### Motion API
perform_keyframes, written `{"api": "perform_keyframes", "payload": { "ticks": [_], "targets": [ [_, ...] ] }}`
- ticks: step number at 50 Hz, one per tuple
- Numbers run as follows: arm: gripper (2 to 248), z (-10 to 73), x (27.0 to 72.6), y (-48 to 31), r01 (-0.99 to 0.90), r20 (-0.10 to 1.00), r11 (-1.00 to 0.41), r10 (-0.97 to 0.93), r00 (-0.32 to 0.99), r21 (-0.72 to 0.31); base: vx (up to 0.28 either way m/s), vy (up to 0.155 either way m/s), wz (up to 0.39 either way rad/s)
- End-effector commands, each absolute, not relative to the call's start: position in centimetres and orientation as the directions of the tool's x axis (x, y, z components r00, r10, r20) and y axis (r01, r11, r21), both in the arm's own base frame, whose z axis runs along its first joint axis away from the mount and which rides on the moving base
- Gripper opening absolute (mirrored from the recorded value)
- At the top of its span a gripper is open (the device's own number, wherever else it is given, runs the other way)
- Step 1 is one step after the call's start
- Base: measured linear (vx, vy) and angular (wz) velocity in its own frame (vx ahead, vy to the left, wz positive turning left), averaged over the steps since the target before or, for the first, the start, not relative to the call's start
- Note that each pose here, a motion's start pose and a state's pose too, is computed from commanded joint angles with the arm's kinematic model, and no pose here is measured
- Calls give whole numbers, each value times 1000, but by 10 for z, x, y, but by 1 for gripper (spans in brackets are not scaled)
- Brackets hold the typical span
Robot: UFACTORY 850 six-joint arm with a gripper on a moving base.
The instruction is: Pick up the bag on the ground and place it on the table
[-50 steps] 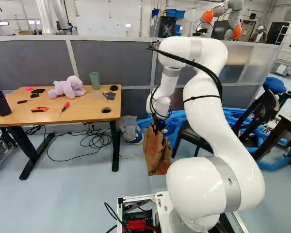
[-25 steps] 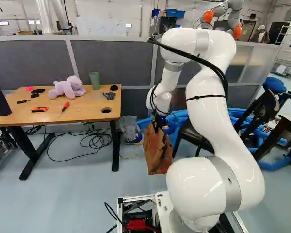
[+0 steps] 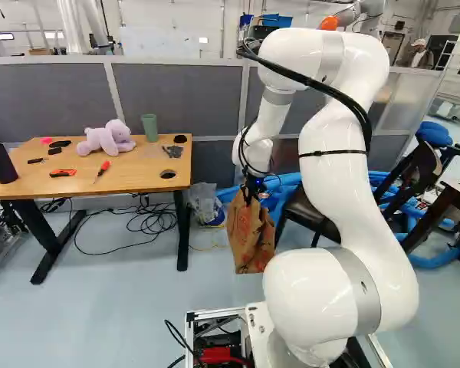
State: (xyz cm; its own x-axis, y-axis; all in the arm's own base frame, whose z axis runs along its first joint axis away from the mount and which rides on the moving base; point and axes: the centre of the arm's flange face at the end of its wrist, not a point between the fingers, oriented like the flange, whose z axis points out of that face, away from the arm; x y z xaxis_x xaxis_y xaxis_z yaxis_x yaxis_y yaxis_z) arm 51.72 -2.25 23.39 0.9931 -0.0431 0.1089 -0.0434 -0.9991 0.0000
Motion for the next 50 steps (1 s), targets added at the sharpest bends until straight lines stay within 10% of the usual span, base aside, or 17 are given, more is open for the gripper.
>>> {"api": "perform_keyframes", "payload": {
  "ticks": [50],
  "targets": [
    [25, 307, 501, -21, -41, 95, -999, -41, 995, 0, 0, 0, 0]
  ]
}}
